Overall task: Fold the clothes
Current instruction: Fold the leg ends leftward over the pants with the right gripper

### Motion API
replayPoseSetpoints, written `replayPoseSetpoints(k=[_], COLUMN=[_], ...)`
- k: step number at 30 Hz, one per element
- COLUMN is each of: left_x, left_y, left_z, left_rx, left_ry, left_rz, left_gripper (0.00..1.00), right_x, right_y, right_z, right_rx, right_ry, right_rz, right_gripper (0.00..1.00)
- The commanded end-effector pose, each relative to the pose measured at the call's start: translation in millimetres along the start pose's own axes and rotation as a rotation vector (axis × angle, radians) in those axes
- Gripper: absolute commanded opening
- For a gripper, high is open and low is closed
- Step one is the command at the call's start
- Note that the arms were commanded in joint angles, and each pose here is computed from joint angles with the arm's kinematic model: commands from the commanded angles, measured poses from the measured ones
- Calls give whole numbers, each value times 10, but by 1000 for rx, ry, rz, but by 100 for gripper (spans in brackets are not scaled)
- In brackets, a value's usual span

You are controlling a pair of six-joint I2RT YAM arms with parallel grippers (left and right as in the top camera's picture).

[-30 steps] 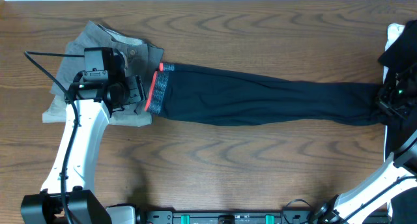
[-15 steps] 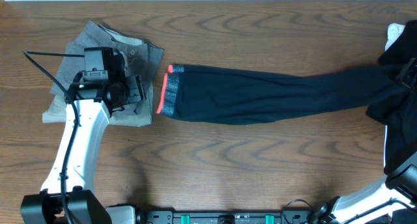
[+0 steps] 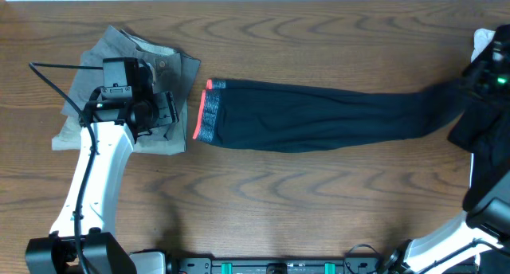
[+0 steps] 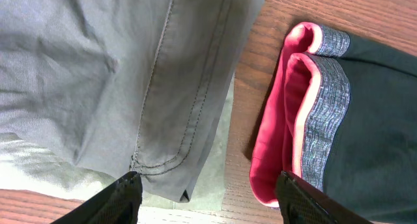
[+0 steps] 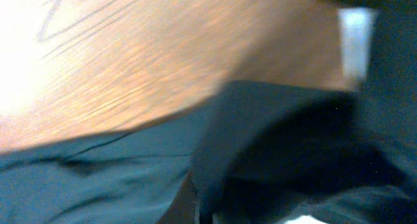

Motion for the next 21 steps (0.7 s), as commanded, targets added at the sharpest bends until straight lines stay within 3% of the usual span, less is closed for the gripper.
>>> replayPoseSetpoints(k=[1, 12, 21], left_x=[58, 75, 76], left_y=[-93, -282, -338], left_z=[-1, -19, -24], left_rx=[3, 6, 6], left_ry=[3, 9, 11], left_rz=[-32, -95, -112], left_gripper=[68, 68, 68], right_x=[-160, -1269, -2381], right_y=[157, 764, 1313], right_z=[655, 2289, 3171], right_rx=[159, 284, 424], right_ry=[-158, -526, -672], right_rz=[75, 277, 403], right_gripper=[1, 1, 1])
Point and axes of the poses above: each gripper's point midway between its finger pads, its own y axis out along the fingers, its own z axis along the line the jaws close on, x = y × z, the point moved 10 cm from there along -y, back along the fingers, and after that the axes turned 11 degrees about y, right-handed, at the moved point
